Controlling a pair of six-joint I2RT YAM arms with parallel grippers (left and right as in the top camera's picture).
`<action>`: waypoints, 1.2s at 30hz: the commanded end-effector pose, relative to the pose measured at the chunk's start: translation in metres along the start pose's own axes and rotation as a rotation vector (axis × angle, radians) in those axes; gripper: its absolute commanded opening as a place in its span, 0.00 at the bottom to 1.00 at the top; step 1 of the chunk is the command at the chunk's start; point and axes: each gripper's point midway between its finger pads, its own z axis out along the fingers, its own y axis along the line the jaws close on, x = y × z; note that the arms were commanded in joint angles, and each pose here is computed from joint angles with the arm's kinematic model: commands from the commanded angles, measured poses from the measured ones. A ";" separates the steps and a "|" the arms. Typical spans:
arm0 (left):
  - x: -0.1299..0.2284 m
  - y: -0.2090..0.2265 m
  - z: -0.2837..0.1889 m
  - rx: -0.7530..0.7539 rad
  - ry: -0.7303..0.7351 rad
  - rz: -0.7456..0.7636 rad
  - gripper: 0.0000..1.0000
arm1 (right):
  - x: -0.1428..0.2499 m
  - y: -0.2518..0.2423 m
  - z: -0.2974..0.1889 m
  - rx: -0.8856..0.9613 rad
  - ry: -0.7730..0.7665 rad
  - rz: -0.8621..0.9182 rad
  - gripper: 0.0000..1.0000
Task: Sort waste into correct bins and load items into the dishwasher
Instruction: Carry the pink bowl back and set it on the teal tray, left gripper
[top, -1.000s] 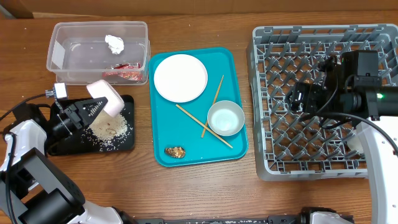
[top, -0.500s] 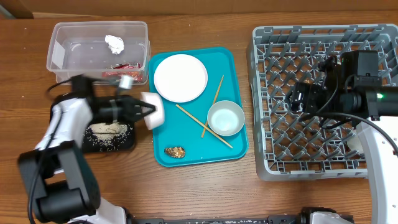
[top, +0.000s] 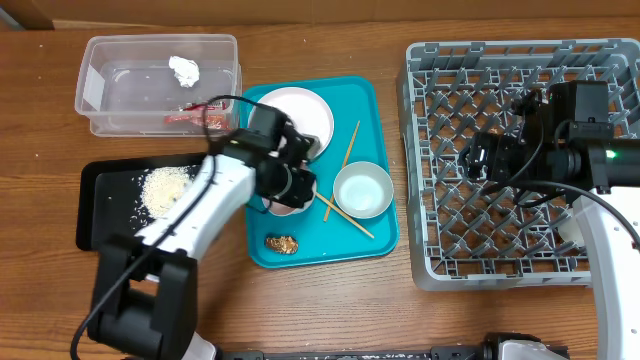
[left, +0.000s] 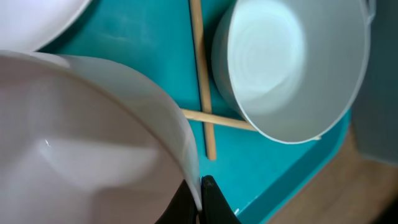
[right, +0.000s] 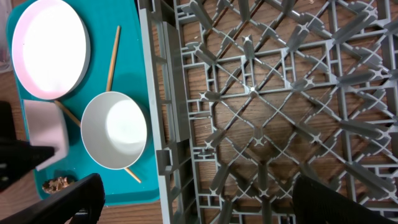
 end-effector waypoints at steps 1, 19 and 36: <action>0.003 0.011 0.004 -0.153 0.015 -0.013 0.04 | -0.005 0.003 -0.006 -0.002 -0.025 -0.013 0.98; 0.010 0.000 0.007 -0.141 0.040 -0.003 0.16 | -0.005 0.003 -0.006 -0.002 -0.024 -0.012 0.98; -0.025 0.010 -0.056 -0.153 -0.074 -0.093 0.34 | -0.005 0.002 -0.005 -0.001 -0.021 -0.012 0.99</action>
